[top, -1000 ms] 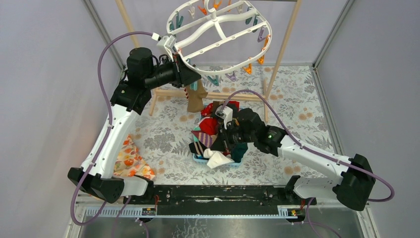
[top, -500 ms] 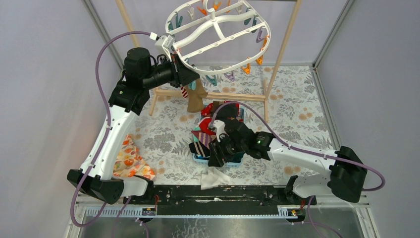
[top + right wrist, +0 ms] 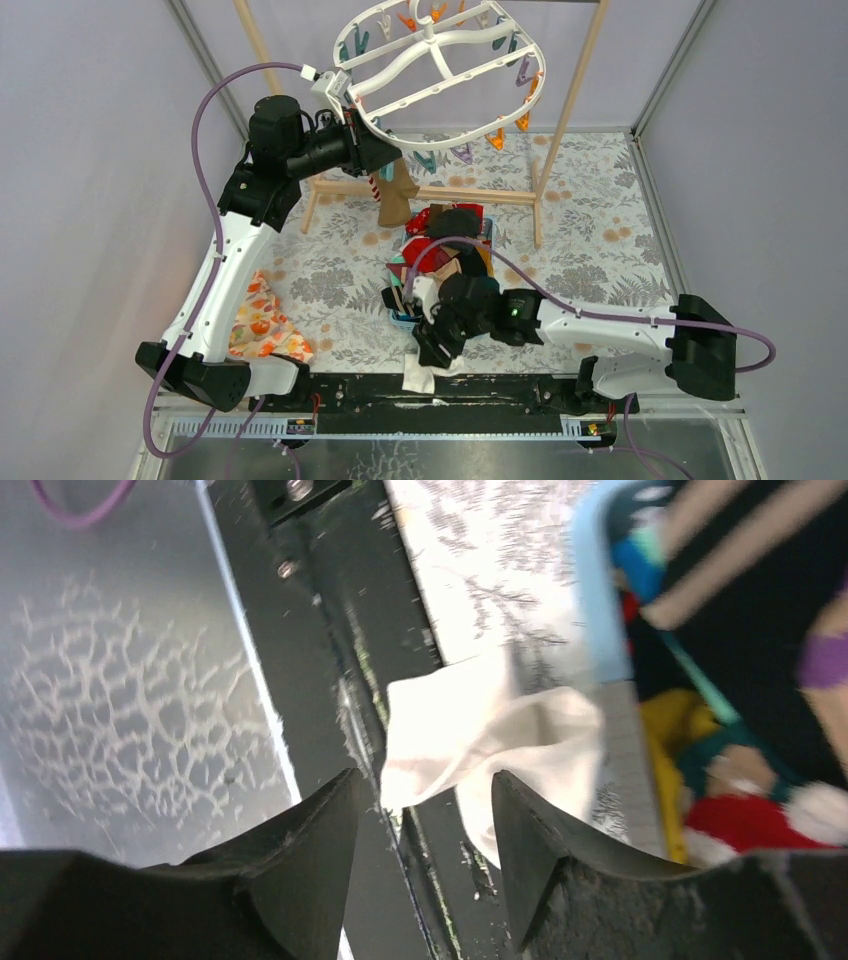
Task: Clip the socks to the hanger
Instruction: Pick up the sock at the center of the board.
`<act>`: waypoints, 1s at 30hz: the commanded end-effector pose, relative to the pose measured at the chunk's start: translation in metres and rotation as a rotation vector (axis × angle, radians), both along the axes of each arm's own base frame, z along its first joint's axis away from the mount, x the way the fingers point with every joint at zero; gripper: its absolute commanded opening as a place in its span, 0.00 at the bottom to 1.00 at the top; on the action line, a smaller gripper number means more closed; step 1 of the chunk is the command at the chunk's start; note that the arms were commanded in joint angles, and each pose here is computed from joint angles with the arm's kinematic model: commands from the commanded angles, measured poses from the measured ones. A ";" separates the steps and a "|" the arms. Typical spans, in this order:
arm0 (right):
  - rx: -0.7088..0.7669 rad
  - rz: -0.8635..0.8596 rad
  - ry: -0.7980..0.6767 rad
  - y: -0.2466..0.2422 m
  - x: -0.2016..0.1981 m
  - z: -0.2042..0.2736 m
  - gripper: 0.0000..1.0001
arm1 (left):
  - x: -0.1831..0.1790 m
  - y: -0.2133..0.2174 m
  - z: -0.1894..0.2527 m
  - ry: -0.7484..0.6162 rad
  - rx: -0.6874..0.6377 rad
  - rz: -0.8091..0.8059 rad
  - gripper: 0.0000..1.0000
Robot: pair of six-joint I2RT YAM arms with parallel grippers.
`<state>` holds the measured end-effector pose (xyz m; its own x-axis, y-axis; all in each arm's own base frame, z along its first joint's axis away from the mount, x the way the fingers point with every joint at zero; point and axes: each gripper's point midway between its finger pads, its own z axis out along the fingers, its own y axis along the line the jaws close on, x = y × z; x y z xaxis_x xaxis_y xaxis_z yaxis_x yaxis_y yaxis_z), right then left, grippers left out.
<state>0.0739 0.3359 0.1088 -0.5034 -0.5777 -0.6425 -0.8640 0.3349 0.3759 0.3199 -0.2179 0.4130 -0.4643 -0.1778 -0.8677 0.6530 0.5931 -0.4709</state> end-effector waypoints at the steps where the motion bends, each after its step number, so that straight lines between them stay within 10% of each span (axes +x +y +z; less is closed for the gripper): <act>1: -0.004 0.245 -0.183 0.002 -0.031 -0.003 0.59 | -0.011 0.000 0.006 -0.039 0.000 -0.040 0.04; 18: -0.369 0.706 -1.002 -0.005 -0.031 -0.039 0.70 | -0.014 0.000 0.006 -0.030 0.005 -0.060 0.04; 30: -0.362 0.856 -1.066 0.016 -0.046 -0.064 0.61 | -0.014 0.003 0.008 -0.029 0.003 -0.058 0.05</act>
